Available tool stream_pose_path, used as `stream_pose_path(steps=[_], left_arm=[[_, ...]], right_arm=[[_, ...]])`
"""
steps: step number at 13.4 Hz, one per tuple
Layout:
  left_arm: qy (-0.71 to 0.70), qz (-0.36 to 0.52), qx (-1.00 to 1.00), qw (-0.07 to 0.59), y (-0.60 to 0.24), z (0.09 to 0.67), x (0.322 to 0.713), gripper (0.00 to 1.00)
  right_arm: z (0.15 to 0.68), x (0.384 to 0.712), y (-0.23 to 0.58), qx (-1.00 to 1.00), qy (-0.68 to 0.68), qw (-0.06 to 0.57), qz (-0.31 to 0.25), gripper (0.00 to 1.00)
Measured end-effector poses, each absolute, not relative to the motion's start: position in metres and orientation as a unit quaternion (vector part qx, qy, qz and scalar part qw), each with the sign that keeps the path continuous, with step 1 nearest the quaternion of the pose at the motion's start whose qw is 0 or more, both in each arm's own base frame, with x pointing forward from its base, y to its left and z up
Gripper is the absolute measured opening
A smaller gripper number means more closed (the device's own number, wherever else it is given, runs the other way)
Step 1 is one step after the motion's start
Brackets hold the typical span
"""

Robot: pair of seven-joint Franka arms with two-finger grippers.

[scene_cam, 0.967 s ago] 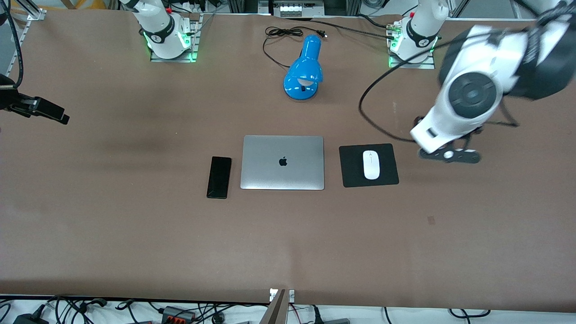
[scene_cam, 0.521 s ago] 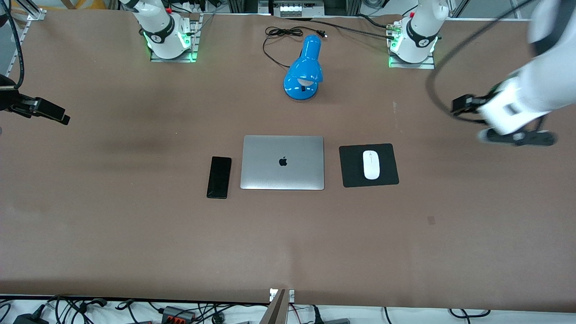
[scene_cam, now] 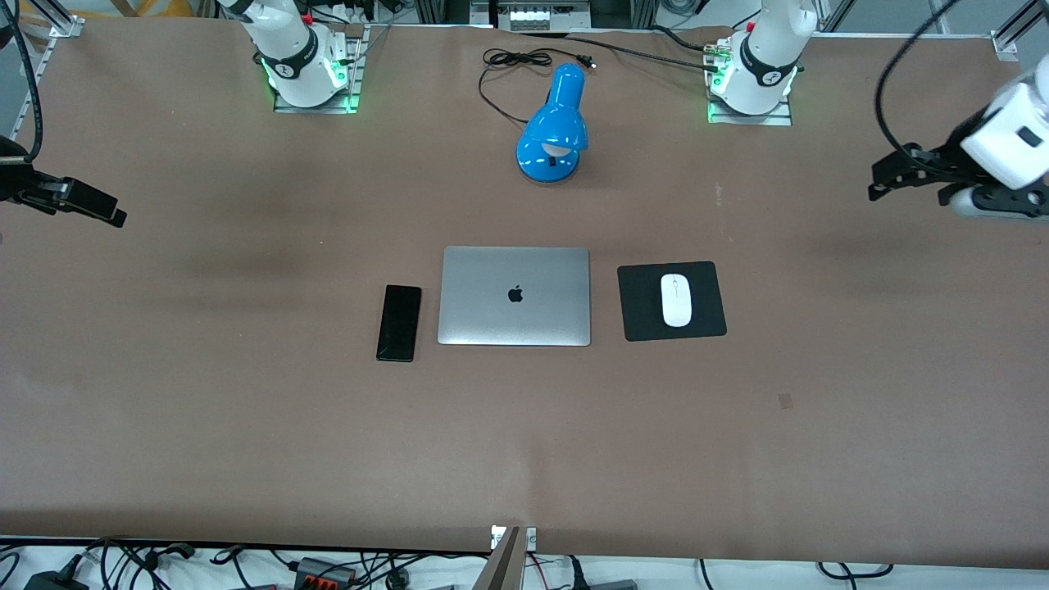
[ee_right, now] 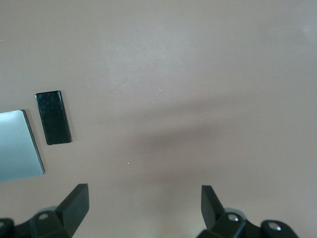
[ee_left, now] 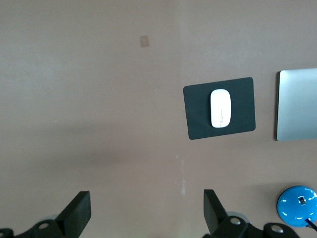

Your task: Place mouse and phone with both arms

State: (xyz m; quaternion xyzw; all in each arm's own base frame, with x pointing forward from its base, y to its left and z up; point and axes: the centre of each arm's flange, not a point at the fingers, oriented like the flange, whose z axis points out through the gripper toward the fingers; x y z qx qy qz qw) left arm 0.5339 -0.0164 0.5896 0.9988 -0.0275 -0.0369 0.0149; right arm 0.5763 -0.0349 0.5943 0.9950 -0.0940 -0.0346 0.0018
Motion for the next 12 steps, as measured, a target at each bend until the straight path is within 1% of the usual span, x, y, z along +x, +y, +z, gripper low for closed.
stream_pose_path(steps=[5, 12], left_arm=[[-0.029, -0.034, 0.999, 0.012, -0.016, 0.579, 0.543, 1.0], [-0.033, -0.027, 0.999, 0.012, -0.013, 0.587, 0.548, 1.0]], right_arm=[[0.594, 0.576, -0.038, 0.995, -0.096, 0.002, -0.035, 1.0], [0.594, 0.576, -0.038, 0.995, -0.097, 0.002, -0.035, 1.0]])
